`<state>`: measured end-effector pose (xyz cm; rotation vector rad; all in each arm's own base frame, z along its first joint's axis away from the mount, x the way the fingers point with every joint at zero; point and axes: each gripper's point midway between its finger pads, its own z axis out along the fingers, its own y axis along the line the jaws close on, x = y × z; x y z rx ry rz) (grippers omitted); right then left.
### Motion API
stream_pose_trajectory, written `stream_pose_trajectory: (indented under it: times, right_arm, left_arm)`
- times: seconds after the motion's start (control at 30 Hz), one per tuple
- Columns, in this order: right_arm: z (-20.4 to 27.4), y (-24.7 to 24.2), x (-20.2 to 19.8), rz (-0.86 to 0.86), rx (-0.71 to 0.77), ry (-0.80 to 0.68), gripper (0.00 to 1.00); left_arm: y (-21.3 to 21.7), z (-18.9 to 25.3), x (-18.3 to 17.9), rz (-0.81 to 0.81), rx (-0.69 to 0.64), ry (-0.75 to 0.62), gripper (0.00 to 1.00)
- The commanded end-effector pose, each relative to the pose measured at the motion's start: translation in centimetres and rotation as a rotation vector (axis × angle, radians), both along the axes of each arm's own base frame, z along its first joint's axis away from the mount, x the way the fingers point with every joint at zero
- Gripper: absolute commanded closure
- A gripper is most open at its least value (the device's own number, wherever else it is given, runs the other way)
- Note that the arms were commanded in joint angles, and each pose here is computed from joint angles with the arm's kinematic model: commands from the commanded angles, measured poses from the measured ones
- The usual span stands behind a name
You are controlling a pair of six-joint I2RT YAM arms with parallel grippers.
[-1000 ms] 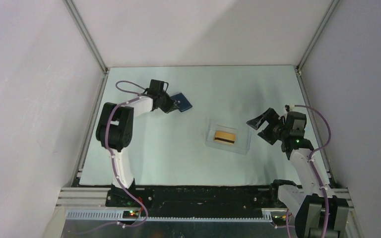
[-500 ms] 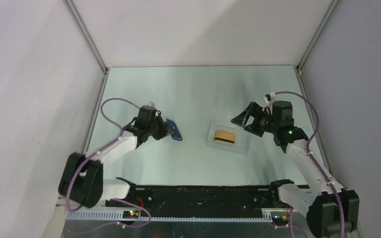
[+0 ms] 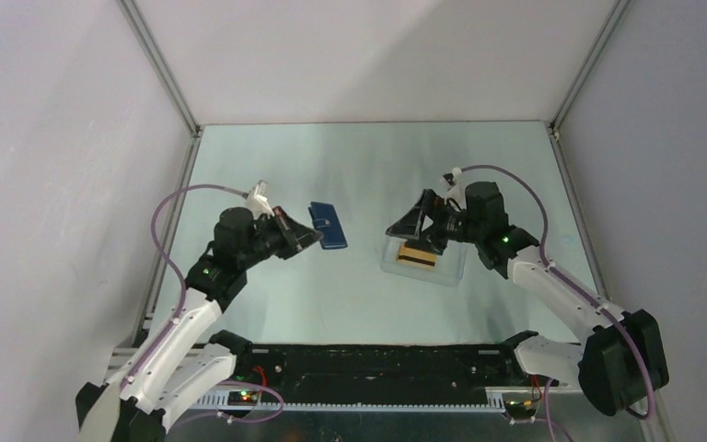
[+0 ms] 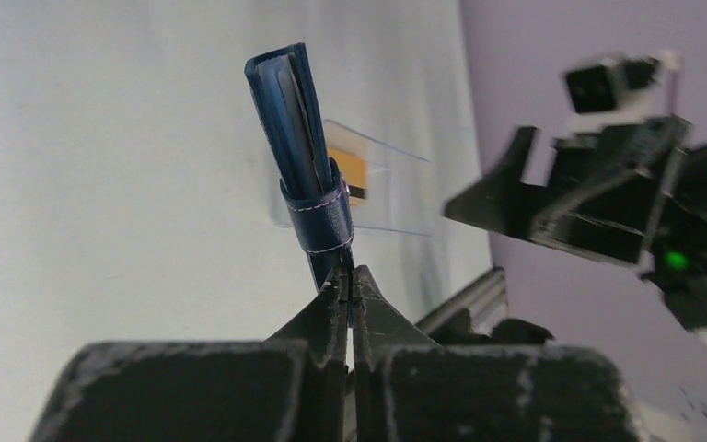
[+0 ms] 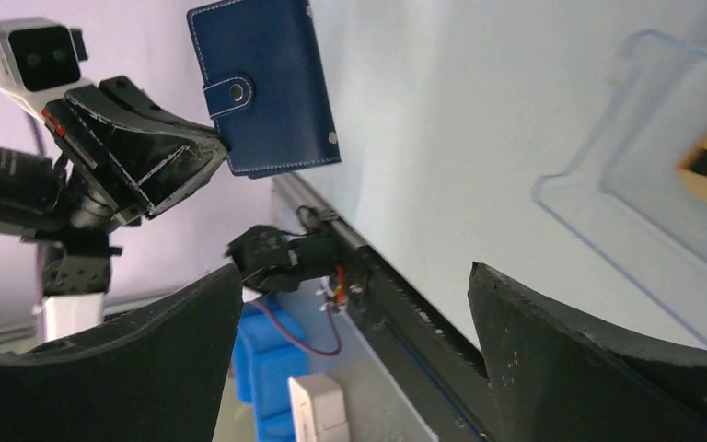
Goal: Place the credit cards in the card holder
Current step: Open the card holder.
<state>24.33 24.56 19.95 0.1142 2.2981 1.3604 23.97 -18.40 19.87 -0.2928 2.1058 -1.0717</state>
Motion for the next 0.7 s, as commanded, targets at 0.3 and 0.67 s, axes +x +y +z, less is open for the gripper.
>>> stream_pose_trajectory:
  times: [0.3,0.67]
  right_arm:
    - [12.2,6.0,-2.9,0.310,0.450,-0.165,0.04]
    - [16.7,7.9,-5.7,0.454,0.610,-0.277,0.34]
  left_arm:
    - [-6.0,15.1,-5.2,-0.407,-0.291,-0.319,1.00]
    - [-6.7,16.2,-6.5,-0.457,-0.354,-0.318,1.00]
